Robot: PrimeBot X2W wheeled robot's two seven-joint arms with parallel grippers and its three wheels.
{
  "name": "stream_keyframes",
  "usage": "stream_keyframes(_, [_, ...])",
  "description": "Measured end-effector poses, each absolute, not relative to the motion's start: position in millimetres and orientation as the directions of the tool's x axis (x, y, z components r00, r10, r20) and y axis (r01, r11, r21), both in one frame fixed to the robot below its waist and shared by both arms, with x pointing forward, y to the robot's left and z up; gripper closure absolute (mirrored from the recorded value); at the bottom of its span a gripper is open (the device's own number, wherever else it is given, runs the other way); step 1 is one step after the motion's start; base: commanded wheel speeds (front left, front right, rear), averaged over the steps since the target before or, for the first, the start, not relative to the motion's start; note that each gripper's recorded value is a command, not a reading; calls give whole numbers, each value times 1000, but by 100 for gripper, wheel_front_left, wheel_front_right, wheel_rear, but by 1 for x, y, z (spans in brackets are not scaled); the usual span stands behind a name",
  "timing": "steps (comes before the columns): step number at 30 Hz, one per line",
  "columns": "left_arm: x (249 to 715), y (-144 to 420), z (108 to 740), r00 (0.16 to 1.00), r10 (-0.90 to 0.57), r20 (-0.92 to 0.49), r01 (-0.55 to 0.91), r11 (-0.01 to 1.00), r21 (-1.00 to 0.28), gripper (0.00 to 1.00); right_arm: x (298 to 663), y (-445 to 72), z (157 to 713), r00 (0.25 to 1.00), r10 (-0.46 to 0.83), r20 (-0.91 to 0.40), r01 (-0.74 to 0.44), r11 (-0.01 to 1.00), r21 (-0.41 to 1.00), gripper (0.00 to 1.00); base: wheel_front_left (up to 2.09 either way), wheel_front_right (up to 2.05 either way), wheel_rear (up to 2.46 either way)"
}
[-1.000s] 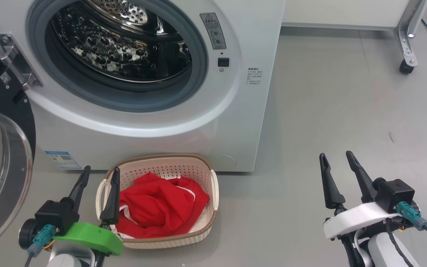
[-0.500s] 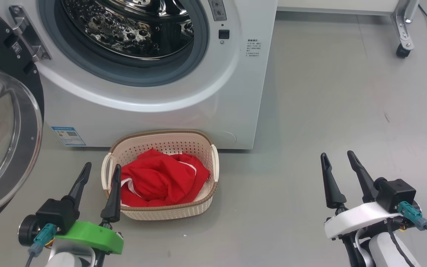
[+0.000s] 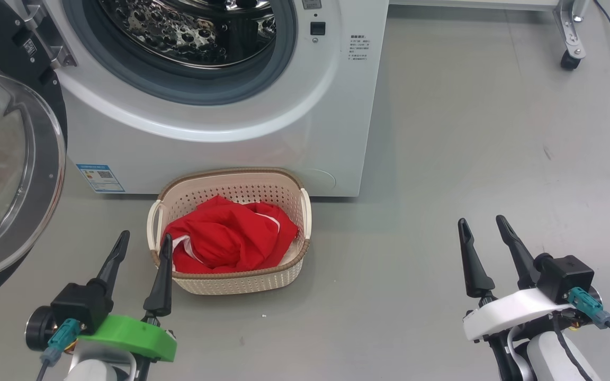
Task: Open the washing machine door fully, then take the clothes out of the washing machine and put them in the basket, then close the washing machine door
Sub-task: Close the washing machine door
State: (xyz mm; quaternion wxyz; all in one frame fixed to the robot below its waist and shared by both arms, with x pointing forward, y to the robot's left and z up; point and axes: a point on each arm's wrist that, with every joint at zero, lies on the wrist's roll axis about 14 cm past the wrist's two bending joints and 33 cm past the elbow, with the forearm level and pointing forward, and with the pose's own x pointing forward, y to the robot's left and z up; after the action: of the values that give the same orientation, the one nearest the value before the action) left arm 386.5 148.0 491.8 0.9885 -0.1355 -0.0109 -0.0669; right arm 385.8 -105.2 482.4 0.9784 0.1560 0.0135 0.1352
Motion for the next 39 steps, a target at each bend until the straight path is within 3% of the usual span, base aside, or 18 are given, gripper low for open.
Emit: stream_keyframes(39, [383,147,500,990,-123,62,135,954,-267,0,384,-103,488,961,276,31,-272,913,304,0,-4,4,0])
